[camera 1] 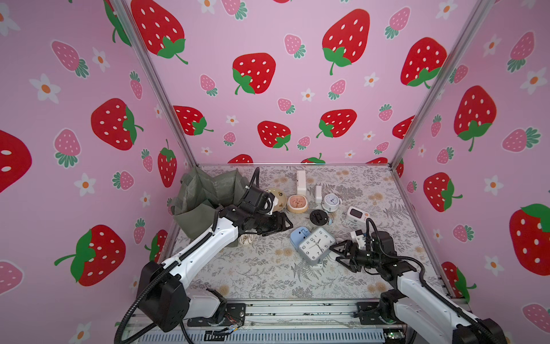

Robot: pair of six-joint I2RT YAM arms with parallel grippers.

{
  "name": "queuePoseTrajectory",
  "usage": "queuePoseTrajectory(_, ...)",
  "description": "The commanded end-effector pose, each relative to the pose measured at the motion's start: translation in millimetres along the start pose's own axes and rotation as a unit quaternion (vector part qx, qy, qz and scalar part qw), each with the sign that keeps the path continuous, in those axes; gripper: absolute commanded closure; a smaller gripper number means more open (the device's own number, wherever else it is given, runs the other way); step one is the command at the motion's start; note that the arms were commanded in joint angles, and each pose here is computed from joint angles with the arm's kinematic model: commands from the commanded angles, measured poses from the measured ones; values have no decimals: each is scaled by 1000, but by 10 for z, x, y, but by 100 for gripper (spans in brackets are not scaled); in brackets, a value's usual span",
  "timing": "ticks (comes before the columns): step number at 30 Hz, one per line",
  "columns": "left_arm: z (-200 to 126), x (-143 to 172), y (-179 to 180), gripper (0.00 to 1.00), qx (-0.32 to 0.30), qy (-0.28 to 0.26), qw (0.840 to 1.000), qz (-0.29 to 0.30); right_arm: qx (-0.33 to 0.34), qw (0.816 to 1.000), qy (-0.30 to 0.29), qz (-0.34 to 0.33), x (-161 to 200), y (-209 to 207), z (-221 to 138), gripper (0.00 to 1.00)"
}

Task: Put the alarm clock into the canvas bag
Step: Pick up the alarm from the center of the board.

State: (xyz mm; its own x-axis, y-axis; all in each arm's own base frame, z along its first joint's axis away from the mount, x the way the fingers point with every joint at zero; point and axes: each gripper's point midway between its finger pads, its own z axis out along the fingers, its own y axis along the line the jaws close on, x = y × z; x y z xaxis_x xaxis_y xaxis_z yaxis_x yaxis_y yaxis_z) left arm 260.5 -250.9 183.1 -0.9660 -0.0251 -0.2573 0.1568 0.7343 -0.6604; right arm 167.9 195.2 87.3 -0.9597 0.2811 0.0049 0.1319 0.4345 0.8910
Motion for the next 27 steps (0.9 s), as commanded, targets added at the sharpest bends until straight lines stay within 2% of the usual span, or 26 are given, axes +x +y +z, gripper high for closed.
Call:
queuePoseTrajectory(1, 166, -63, -217, 36, 52, 10, 998, 45, -42, 999, -11, -7, -37, 225, 31, 20)
queuePoseTrajectory(4, 346, -20, -220, 38, 51, 32, 997, 58, -47, 999, -7, -7, -11, 255, 88, 24)
queuePoseTrajectory(7, 506, 15, -176, 41, 49, 46, 996, 53, -51, 999, -2, 3, 26, 271, 154, 35)
queuePoseTrajectory(11, 669, 31, -72, 43, 35, 55, 997, 44, -29, 999, 1, 35, 68, 152, 223, 35)
queuePoseTrajectory(14, 761, 24, -48, 44, 37, 60, 997, 40, -8, 998, -4, 58, 99, 20, 224, 31)
queuePoseTrajectory(18, 875, 47, -79, 45, 48, 68, 996, 39, -16, 997, -18, 68, 107, -36, 190, 30)
queuePoseTrajectory(27, 1048, 141, -30, 48, 42, 85, 995, 32, -42, 997, -24, 53, 61, 7, 240, 39)
